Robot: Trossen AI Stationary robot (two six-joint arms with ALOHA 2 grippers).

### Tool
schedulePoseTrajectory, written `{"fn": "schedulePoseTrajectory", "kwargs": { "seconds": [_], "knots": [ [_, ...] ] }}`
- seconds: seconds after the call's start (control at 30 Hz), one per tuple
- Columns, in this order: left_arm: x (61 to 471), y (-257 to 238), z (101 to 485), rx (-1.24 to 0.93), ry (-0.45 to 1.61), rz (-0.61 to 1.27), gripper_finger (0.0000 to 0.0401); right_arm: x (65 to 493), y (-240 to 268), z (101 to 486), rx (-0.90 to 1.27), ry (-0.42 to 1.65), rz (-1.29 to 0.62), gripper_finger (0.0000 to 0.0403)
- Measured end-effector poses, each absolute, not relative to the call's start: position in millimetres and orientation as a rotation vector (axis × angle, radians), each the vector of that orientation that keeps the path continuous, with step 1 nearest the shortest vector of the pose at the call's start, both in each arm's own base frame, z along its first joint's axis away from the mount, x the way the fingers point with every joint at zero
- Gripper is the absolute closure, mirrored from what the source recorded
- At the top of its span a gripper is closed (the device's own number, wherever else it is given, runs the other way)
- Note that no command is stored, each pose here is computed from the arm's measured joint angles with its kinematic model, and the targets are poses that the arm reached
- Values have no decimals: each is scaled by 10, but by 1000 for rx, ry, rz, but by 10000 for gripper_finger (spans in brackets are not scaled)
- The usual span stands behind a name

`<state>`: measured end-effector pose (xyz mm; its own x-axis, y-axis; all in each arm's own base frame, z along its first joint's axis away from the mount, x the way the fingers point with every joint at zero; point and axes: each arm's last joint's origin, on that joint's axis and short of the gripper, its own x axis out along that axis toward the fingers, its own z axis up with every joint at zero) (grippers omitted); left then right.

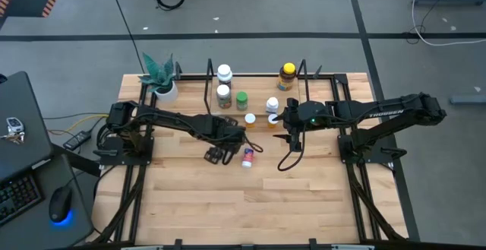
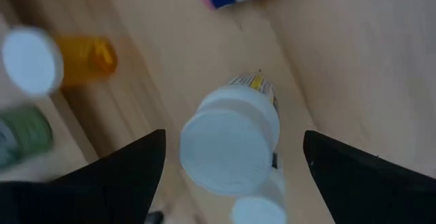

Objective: Pick and place medicine bottles onto shelf by color
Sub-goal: Put the medium white pill bottle on the shelf

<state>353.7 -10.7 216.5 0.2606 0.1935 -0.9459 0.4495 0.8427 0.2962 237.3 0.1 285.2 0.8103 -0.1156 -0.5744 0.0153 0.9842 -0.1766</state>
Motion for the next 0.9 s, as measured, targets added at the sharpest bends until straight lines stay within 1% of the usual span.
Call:
{"fn": "schedulePoseTrajectory", "kwargs": {
  "seconds": [0.13,0.3,0.43,0.77,0.9],
  "knots": [
    [3536,-107,2164,689,1312,-272,51,2373,1,2852,-168,623,-70,128],
    [3539,-96,2166,714,1308,-290,59,2373,1,2852,-168,623,-70,128],
    [3540,-66,2166,702,1311,-278,90,2373,1,2852,-169,623,-70,128],
    [3557,-45,2176,691,1295,-261,197,2373,1,2852,-174,624,-68,128],
    [3592,-35,2200,654,1263,-218,201,2368,-10,2848,-189,632,-105,128]
  ]
}}
